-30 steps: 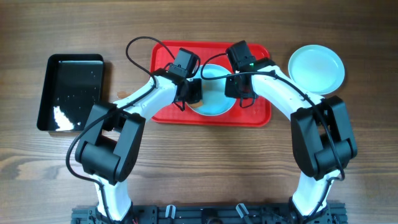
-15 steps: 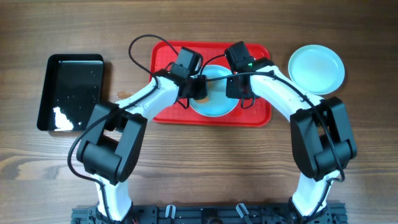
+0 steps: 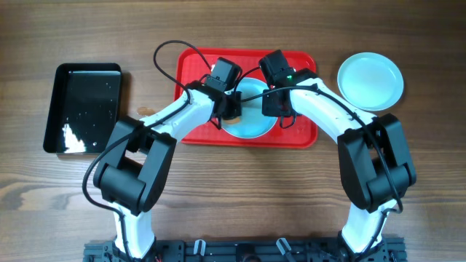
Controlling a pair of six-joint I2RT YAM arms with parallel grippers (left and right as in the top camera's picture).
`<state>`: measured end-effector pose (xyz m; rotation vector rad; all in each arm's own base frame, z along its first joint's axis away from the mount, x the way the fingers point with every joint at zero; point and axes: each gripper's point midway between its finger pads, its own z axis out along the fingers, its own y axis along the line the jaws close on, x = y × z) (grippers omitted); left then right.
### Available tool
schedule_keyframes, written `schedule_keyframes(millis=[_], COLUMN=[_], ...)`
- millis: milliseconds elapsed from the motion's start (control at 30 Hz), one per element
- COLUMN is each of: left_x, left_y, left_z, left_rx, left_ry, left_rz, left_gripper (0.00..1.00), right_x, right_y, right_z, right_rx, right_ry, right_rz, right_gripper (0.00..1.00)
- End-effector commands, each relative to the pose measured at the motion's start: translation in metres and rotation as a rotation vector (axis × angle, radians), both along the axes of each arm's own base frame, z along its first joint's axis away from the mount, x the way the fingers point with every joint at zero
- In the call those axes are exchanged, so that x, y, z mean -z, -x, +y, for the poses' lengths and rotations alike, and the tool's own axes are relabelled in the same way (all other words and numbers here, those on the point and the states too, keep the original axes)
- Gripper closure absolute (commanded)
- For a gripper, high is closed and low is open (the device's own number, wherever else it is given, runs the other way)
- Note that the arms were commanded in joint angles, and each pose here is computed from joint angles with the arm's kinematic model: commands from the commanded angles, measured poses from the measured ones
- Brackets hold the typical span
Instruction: Clean dirty plates on tray and stack at the side
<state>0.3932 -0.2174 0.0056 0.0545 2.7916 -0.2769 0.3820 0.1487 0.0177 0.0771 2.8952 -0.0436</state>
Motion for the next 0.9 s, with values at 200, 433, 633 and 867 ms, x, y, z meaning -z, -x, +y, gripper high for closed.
schedule_keyframes(millis=[200,433,633,867], left_x=[0.003,-0.061,-0.130,-0.123], left_y=[-0.026,-0.056,-0.061,-0.025], left_z=[0.064,0.058,0.053,0.073], left_rx=[-0.076,-0.136,-0.176,-0.141], left_ry=[-0.362,-0.356,-0.265,-0.353], left_rz=[-0.152,-0.323,-0.454,-0.317], left_gripper=[0.96,0.96,0.96,0.96], right_x=[-0.017,-0.018,-0.018,-0.041], right_y=[-0.006,-0.008,-0.011,-0.032], right_z=[-0.001,-0.008,-0.007,-0.010], right_rx=[-0.018,-0.006,0.020,0.029], right_ry=[0.022,0.062,0.048,0.065], right_rz=[-0.041,-0.057,-0.068,-0.144], right_gripper=[0.96,0.96,0.96,0.96])
